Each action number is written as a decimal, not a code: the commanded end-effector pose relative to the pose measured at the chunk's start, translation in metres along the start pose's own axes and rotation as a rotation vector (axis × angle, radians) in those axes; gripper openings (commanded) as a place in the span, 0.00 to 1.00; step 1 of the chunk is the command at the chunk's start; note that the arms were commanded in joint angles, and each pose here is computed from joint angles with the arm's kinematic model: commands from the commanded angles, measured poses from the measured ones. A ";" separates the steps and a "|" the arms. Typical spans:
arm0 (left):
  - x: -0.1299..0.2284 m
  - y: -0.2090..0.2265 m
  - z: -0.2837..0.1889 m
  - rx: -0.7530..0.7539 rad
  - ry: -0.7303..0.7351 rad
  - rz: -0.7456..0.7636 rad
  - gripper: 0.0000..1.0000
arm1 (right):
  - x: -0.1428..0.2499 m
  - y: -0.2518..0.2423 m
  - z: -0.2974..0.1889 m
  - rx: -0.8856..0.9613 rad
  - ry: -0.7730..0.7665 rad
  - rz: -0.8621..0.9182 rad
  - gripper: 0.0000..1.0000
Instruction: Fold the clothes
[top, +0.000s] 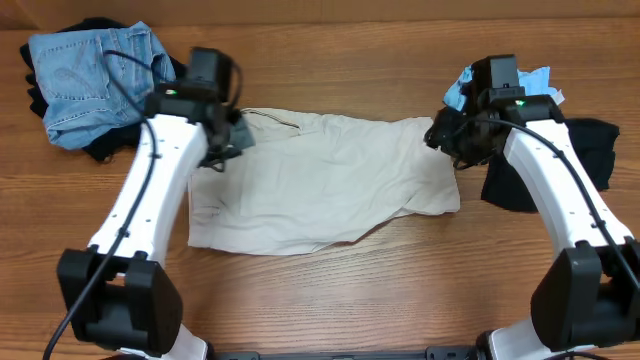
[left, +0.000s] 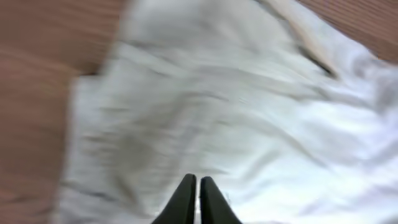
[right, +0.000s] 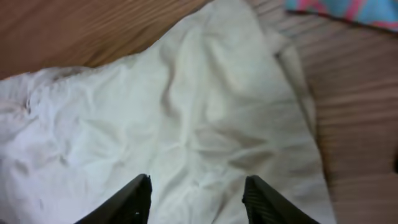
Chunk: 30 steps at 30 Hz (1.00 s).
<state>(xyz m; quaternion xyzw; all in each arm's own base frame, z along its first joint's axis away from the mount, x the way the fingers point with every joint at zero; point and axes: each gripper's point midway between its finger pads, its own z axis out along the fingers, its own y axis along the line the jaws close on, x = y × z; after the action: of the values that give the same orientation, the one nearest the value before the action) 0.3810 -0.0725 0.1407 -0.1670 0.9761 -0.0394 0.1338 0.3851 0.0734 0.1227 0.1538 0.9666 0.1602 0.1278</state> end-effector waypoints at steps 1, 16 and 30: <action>0.026 -0.039 0.034 0.051 0.111 0.112 0.10 | 0.011 0.016 0.014 -0.101 0.080 -0.068 0.34; 0.063 -0.002 0.138 -0.166 0.347 0.117 0.04 | 0.055 -0.008 0.135 0.064 0.309 -0.085 0.04; 0.025 0.132 0.104 -0.548 0.335 -0.029 0.04 | 0.020 -0.062 0.125 0.223 0.233 0.001 0.04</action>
<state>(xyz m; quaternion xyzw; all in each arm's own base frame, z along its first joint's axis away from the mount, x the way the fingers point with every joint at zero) 0.3494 -0.0338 0.0160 -0.1908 0.9764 0.0546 -0.0850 0.3842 0.1056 0.0016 0.1169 0.9802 0.1600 -0.0041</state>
